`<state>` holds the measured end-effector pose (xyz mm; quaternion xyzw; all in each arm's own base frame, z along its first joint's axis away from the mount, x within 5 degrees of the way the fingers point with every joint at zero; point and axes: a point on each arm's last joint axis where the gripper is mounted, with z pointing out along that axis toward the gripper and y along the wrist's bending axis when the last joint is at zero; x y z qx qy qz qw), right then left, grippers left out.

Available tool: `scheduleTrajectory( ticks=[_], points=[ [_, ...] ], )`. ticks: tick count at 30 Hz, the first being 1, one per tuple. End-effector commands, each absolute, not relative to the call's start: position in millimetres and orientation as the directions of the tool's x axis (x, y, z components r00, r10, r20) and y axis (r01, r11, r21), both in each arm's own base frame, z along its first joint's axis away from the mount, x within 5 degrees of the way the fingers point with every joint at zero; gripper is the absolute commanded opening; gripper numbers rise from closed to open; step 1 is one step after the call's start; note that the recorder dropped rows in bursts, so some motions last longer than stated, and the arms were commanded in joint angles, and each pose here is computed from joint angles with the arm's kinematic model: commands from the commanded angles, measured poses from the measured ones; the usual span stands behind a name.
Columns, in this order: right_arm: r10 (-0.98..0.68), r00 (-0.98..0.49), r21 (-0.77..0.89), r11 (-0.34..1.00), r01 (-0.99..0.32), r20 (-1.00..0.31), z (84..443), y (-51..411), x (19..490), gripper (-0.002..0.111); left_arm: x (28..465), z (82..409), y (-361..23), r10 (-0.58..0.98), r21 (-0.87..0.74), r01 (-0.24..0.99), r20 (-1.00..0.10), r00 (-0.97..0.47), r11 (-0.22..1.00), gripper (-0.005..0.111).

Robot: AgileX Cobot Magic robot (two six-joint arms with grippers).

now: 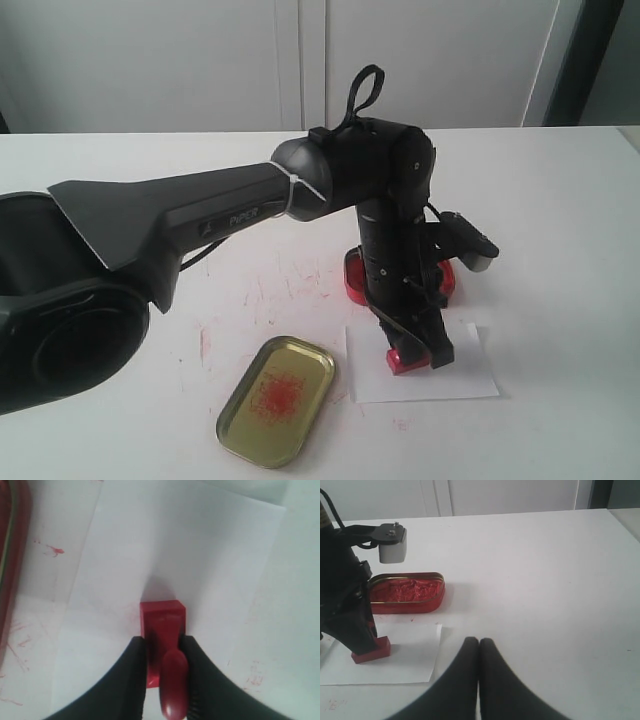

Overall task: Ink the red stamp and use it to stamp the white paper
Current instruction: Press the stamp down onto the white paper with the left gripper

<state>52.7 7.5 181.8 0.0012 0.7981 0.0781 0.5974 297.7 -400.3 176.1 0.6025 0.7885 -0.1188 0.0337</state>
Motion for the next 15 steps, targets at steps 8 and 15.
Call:
scheduleTrajectory(
  ticks=[8,15],
  points=[
    [0.102,-0.273,0.132,0.987,-0.095,-0.957,181.6,7.7,52.8,0.0,296.1,213.4,-394.8,0.916,-0.051,0.949,-0.251,-0.313,0.31,0.0],
    [0.104,-0.273,0.135,0.986,-0.095,-0.956,181.6,7.7,52.8,0.0,289.8,213.7,-395.8,0.898,-0.134,0.926,-0.232,-0.375,0.352,0.0]
  ],
)
